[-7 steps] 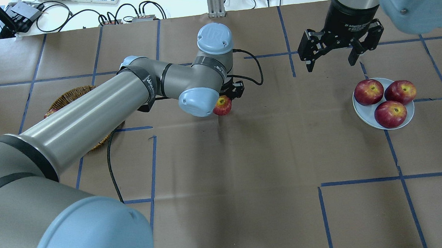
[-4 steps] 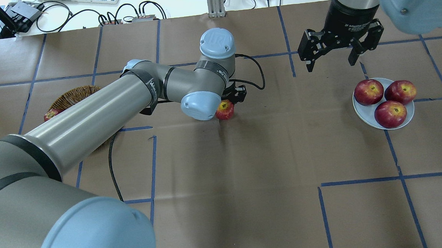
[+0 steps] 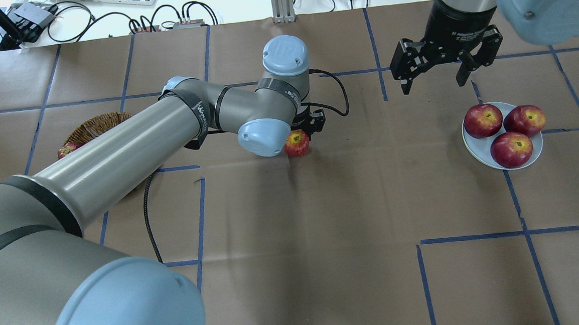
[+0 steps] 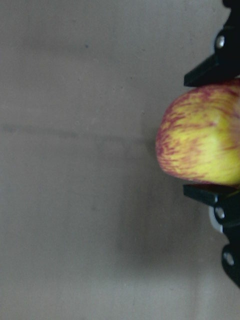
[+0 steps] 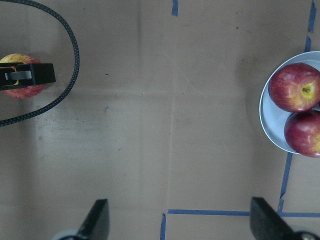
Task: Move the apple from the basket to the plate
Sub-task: 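Set the apple down on the table and open the left gripper, then move the right gripper toward the apple while the left gripper withdraws above the basket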
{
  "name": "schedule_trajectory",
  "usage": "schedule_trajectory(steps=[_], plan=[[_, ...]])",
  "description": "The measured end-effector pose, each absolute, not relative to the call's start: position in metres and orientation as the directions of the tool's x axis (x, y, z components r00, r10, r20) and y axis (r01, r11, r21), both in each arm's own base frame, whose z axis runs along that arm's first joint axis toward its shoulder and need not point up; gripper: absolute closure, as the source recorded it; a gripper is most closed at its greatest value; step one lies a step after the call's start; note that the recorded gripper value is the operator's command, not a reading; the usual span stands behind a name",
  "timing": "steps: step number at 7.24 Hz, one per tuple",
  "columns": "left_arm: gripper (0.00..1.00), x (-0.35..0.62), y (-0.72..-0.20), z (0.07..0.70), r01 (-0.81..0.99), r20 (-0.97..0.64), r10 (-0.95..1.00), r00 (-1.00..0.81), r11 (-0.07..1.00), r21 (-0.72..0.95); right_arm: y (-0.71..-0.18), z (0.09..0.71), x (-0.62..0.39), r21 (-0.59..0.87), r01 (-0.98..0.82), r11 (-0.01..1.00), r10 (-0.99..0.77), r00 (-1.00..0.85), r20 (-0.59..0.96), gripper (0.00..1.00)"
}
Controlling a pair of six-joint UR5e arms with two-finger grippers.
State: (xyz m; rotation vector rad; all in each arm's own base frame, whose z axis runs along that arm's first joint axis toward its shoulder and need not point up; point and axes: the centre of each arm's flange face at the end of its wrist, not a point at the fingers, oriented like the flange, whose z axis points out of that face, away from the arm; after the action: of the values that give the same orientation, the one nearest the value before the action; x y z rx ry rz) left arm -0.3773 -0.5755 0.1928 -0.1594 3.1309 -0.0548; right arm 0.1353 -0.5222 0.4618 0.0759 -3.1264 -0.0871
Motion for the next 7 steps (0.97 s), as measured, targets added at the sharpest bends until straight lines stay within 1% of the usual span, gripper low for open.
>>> schedule_trajectory(steps=[2, 3, 5, 7], plan=[[0.01, -0.373, -0.579, 0.222, -0.105, 0.013, -0.105, -0.994, 0.993, -0.054, -0.523, 0.464, 0.135, 0.051, -0.047, 0.998, -0.047, -0.999, 0.011, 0.0], [0.01, -0.353, -0.585, 0.258, -0.11, 0.015, -0.109, -0.994, 0.992, -0.059, -0.523, 0.465, 0.134, 0.048, -0.046, 0.998, -0.046, -0.999, 0.011, 0.0], [0.01, -0.272, -0.592, 0.344, -0.045, -0.004, -0.046, -0.999, 0.998, -0.041, -0.524, 0.468, 0.134, 0.043, -0.045, 0.998, -0.045, -0.999, 0.015, 0.0], [0.01, -0.201, -0.578, 0.403, 0.064, -0.039, 0.062, -0.997, 0.997, -0.052, -0.526, 0.476, 0.134, 0.027, -0.042, 0.999, -0.042, -0.999, 0.022, 0.0]])
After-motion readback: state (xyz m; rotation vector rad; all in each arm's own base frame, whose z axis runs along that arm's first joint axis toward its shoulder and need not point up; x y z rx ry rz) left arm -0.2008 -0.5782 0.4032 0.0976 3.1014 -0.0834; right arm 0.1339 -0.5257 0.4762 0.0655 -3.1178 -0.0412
